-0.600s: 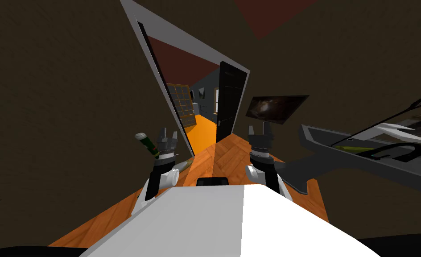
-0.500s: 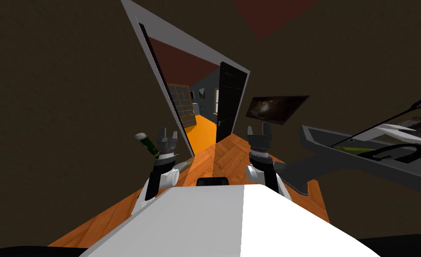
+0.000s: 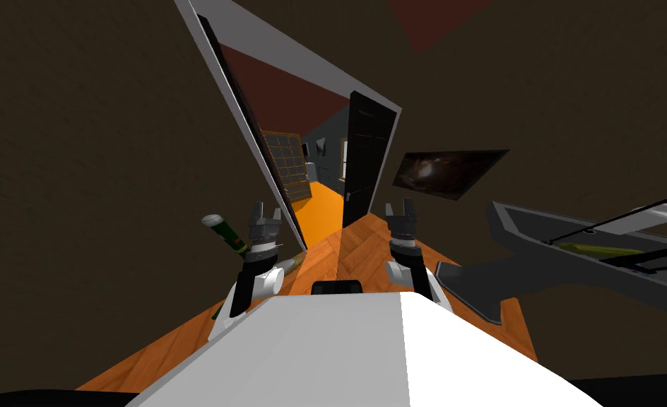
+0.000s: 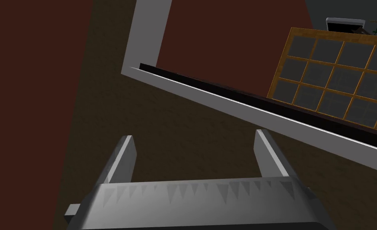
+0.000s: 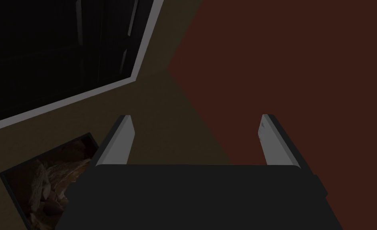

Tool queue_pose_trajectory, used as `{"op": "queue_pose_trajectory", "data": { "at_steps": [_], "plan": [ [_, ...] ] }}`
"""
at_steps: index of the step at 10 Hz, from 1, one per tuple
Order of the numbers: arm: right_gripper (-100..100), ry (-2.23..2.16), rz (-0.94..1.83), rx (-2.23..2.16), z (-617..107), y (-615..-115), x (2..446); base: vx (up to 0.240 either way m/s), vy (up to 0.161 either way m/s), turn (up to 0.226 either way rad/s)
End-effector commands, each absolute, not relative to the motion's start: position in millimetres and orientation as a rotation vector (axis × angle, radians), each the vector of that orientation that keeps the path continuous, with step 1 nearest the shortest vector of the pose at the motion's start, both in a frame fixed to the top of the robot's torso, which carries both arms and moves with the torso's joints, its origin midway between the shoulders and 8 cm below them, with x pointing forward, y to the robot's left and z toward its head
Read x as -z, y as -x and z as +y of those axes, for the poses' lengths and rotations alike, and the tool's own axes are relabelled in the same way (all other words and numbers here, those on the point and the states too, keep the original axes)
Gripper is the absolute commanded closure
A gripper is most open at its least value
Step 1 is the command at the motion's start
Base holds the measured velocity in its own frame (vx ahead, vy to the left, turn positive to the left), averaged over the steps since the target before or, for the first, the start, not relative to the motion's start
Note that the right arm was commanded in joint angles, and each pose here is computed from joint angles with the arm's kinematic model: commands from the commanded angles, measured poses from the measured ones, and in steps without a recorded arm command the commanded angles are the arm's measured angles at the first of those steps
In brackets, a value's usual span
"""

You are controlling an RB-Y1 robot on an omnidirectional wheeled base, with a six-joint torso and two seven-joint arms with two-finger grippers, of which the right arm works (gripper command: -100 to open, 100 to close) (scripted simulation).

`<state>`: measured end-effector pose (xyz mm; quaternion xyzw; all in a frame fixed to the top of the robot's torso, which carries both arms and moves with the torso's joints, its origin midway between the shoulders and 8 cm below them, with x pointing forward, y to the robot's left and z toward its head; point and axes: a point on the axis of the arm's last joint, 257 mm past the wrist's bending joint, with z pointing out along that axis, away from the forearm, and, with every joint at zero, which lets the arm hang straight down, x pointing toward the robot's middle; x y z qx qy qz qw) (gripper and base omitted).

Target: Push the door open

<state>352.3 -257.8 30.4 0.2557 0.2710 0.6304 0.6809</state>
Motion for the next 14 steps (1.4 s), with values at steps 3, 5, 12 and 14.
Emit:
{"op": "queue_pose_trajectory", "data": {
  "at_steps": [3, 5, 12, 14],
  "plan": [
    [-100, -0.589, 0.653, -1.420, -253, -369, -8, 0.073, -0.038, 0.029],
    [-100, -0.598, 0.677, -1.422, -251, -377, 3, 0.110, -0.051, 0.032],
    [-100, -0.634, 0.765, -1.428, -244, -406, 48, 0.090, -0.049, 0.035],
    [-100, -0.646, 0.792, -1.429, -241, -414, 62, 0.086, -0.053, 0.037]
  ]
}}
